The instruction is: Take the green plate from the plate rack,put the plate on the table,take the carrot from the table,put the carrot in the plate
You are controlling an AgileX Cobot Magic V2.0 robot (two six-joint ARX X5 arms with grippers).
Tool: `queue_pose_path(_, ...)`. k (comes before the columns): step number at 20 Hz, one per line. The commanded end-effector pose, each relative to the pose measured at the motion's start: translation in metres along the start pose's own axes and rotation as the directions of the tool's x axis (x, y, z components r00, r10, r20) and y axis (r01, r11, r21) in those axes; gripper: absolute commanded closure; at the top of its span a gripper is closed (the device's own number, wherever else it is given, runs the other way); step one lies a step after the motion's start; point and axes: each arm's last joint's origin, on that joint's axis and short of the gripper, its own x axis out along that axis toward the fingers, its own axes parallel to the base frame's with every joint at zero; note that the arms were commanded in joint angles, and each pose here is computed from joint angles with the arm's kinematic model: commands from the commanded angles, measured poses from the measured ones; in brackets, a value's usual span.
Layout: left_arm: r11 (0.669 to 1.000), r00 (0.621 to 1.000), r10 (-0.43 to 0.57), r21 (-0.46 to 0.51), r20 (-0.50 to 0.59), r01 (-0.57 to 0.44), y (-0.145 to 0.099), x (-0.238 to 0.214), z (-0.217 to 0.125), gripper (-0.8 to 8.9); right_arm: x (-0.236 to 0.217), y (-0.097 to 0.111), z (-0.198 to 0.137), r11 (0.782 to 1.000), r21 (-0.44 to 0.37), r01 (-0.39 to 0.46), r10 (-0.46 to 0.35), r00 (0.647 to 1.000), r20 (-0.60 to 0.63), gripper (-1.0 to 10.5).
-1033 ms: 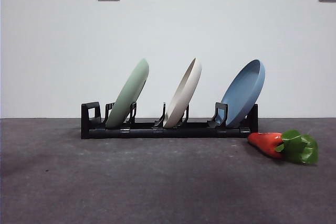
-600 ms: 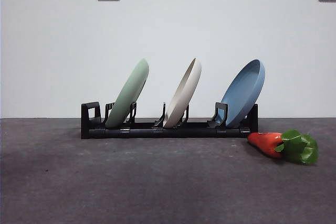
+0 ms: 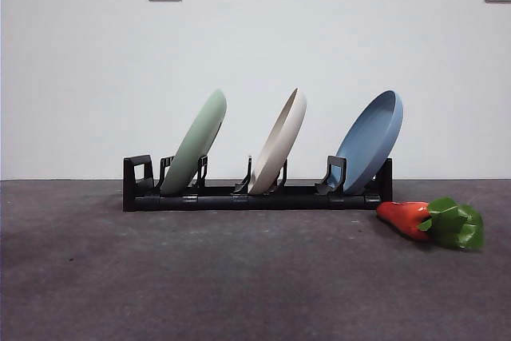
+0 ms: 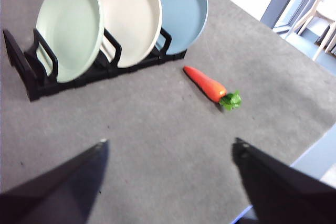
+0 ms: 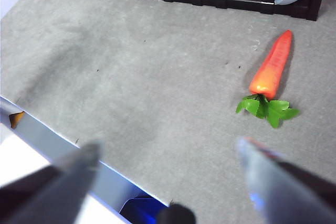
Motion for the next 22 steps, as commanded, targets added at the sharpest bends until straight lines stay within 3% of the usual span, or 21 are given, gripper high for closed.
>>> queue_pose_path(1, 1.0, 1.0, -0.006, 0.002, 0.02, 0.006, 0.003, 0.004, 0.007, 2.2, -0.001, 0.001, 0.001, 1.0, 0.002, -0.001, 0.001, 1.0, 0.009, 3.4)
queue_pose_path(8, 0.998, 0.998, -0.055, 0.036, 0.033, 0.053, 0.026, 0.053, 0.033, 2.2, 0.001, 0.0, 0.002, 1.0, 0.007, -0.002, 0.002, 1.0, 0.001, 3.5)
queue_pose_path(22, 0.992, 0.999, 0.044, 0.121, -0.024, -0.041, 0.06, 0.234, 0.117, 2.2, 0.013, -0.009, 0.007, 0.999, 0.045, -0.005, 0.007, 0.999, -0.054, 3.5)
